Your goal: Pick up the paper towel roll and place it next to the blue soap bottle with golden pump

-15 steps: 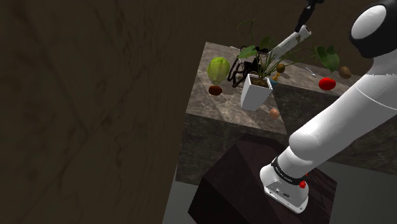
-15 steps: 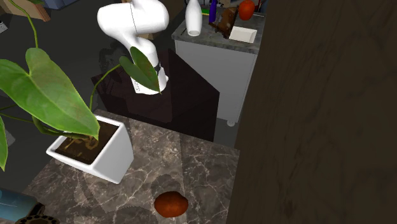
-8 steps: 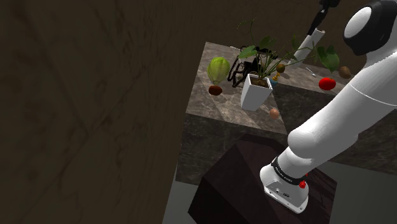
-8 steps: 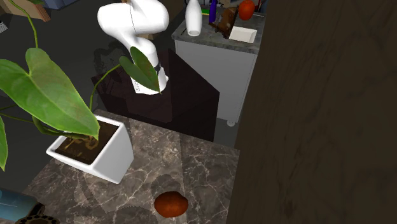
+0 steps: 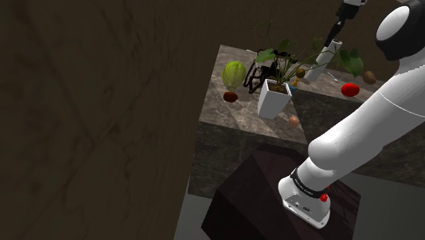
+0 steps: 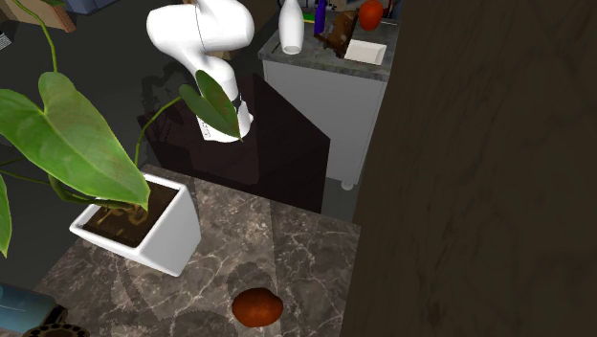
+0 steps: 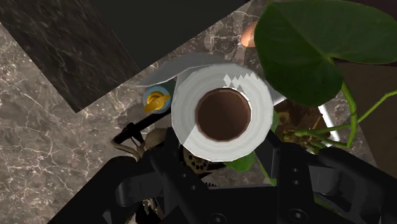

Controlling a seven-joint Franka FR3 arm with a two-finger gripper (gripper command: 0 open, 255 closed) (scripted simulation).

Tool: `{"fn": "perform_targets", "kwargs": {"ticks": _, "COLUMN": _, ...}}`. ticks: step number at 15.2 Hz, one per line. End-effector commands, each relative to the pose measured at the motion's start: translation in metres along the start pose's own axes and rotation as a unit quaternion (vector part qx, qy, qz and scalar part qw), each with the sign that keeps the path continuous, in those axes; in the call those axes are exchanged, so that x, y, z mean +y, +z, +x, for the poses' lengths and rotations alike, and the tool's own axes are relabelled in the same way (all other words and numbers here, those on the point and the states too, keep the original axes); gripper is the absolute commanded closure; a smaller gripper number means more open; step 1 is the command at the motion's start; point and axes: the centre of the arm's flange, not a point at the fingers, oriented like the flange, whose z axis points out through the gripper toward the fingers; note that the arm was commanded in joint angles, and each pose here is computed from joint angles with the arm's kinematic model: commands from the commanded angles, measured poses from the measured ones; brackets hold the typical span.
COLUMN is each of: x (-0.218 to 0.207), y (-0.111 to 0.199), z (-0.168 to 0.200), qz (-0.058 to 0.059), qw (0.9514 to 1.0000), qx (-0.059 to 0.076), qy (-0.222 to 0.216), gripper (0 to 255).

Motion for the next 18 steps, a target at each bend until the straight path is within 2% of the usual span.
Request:
{"fn": "perform_targets", "kwargs": {"ticks": 1, "x": -0.001, "y": 0.011, "z": -0.001, "qz": 0.0, "qw": 1.0, "qx": 0.0, "qy": 0.0, "gripper": 255}}
{"fn": "perform_targets", "kwargs": {"ticks": 18, "x": -0.003, "y": 0.1, "z": 0.0, "qz": 0.0, "qw": 1.0, "qx": 0.0, "qy": 0.0, "gripper": 255}}
